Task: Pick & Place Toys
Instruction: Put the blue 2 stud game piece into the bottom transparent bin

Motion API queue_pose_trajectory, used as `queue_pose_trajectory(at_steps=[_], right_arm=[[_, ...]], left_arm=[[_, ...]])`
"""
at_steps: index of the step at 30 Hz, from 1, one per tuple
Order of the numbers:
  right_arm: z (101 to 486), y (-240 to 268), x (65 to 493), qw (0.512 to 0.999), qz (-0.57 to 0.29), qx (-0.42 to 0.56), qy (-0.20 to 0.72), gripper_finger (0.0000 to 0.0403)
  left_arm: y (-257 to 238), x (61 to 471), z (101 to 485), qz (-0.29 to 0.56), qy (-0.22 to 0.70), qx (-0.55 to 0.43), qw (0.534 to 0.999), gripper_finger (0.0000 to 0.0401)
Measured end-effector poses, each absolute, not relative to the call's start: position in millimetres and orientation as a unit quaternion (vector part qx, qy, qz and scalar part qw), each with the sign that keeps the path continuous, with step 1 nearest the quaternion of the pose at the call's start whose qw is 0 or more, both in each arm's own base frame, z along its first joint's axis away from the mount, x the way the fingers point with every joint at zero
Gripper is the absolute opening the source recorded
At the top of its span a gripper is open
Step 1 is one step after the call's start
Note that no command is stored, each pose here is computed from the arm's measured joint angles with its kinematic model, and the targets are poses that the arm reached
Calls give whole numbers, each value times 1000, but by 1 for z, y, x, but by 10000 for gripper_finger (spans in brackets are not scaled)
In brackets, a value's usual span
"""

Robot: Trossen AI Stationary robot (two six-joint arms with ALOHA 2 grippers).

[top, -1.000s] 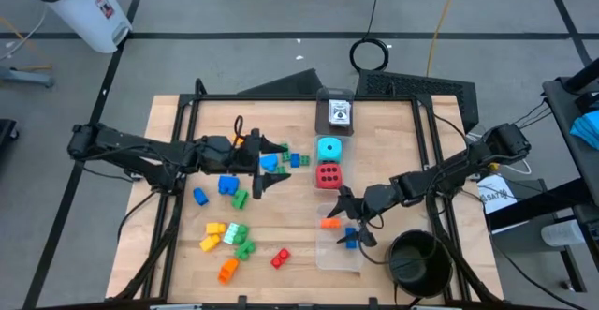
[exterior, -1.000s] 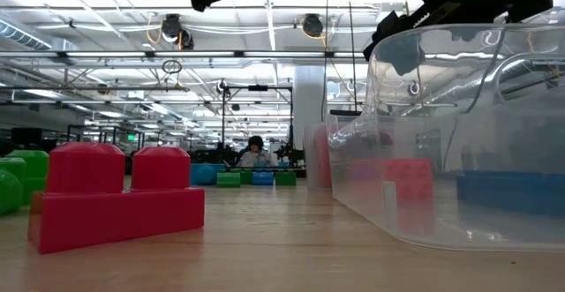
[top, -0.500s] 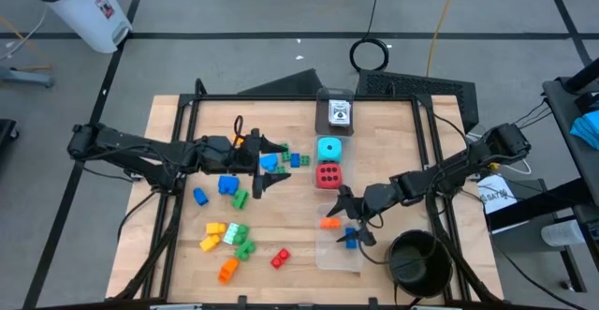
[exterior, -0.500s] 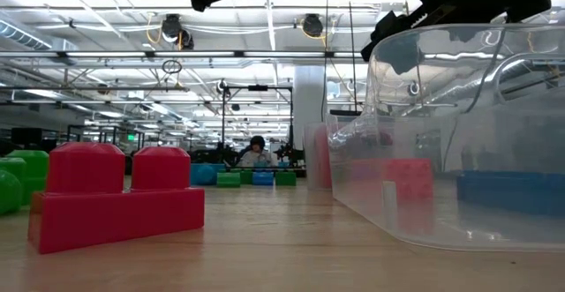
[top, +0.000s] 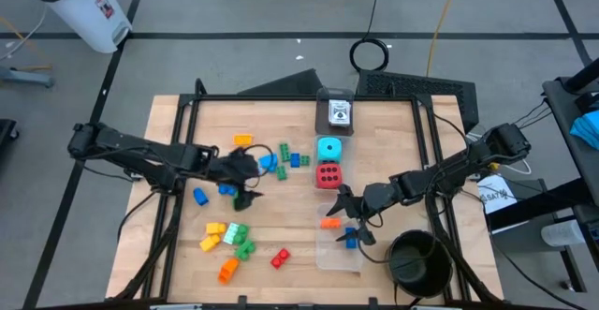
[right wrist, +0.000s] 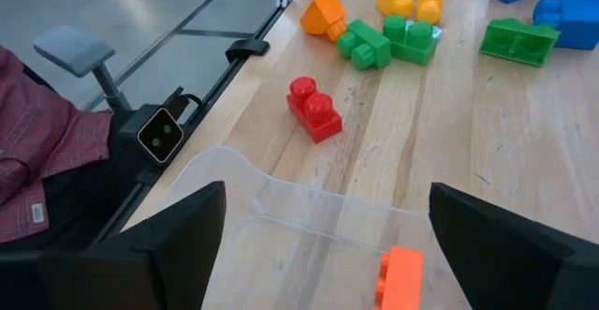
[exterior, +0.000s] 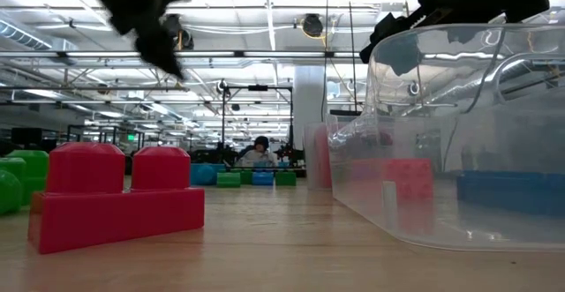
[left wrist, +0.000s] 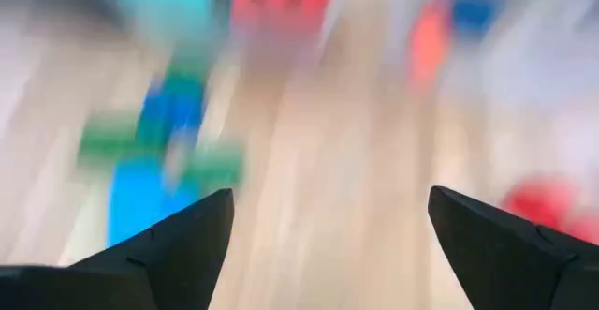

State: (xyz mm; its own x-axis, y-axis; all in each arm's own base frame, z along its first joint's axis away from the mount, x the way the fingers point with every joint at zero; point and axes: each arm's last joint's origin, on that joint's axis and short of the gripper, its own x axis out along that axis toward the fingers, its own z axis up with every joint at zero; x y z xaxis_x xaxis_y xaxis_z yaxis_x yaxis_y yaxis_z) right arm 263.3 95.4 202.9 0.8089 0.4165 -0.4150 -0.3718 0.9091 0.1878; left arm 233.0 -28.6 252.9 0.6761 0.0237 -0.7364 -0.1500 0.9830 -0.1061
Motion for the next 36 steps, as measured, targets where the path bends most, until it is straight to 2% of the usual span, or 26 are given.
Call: queue_pose_trajectory(at_steps=[5, 14, 20, 27, 36], right_arm=[[204, 96, 264, 950, 206, 58, 227, 339], [204, 96, 264, 950, 206, 60, 226, 339], [204, 96, 264, 950, 206, 60, 226, 339], [204, 96, 264, 950, 206, 60, 227, 339], [204, 96, 264, 950, 206, 60, 227, 339]], left_arm=[[-23, 205, 234, 119, 539, -73, 831, 348], [-18, 182, 194, 121, 616, -6, 778, 323], [-18, 183, 184, 126, 612, -14, 781, 302], [-20, 190, 168, 113, 648, -9, 753, 277], [-20, 204, 150, 121, 659, 4, 742, 272]])
